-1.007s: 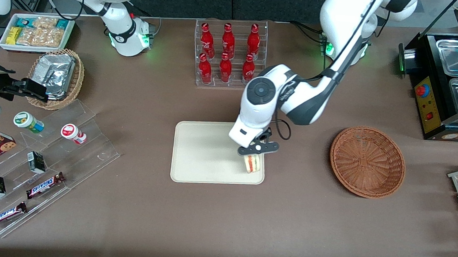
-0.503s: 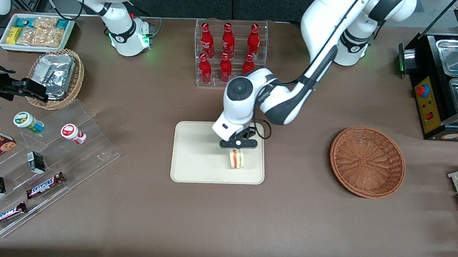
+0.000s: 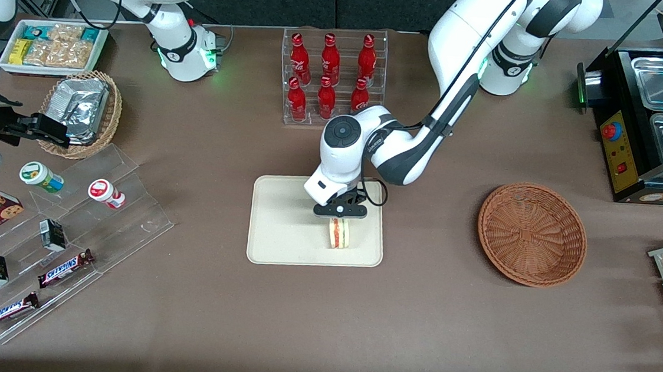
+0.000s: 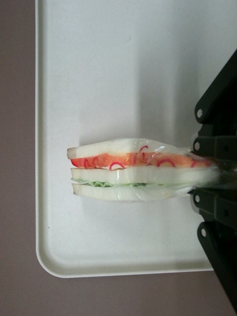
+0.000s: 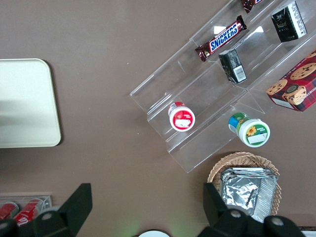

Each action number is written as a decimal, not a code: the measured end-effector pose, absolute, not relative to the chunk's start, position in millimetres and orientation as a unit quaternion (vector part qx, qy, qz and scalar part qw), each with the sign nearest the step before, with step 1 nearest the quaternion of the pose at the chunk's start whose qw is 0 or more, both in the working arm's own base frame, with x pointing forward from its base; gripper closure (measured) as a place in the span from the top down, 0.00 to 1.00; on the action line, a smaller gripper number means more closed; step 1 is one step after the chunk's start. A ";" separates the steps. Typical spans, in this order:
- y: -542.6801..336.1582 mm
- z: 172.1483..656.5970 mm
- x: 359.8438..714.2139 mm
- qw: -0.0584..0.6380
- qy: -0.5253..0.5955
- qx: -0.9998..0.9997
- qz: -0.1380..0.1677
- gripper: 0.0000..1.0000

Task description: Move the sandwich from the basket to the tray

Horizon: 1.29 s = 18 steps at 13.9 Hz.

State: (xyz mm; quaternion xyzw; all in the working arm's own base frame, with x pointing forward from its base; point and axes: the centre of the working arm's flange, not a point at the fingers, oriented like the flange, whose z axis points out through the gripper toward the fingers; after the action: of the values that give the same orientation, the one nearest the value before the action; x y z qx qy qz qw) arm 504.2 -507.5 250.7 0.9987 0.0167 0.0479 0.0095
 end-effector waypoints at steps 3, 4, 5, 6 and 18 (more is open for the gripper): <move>-507.2 242.6 503.7 0.006 0.014 0.999 0.046 0.15; -507.2 240.4 503.6 0.006 0.014 0.999 0.045 0.16; -507.2 239.2 503.5 0.006 0.014 0.999 0.045 0.18; -507.3 238.7 503.3 0.006 0.013 0.999 0.045 0.27; -492.0 319.9 520.1 -0.011 0.043 0.998 0.047 1.00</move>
State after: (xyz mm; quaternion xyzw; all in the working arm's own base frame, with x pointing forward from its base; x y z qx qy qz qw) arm 520.1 -492.0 319.9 0.9979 0.0426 0.0469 -0.0109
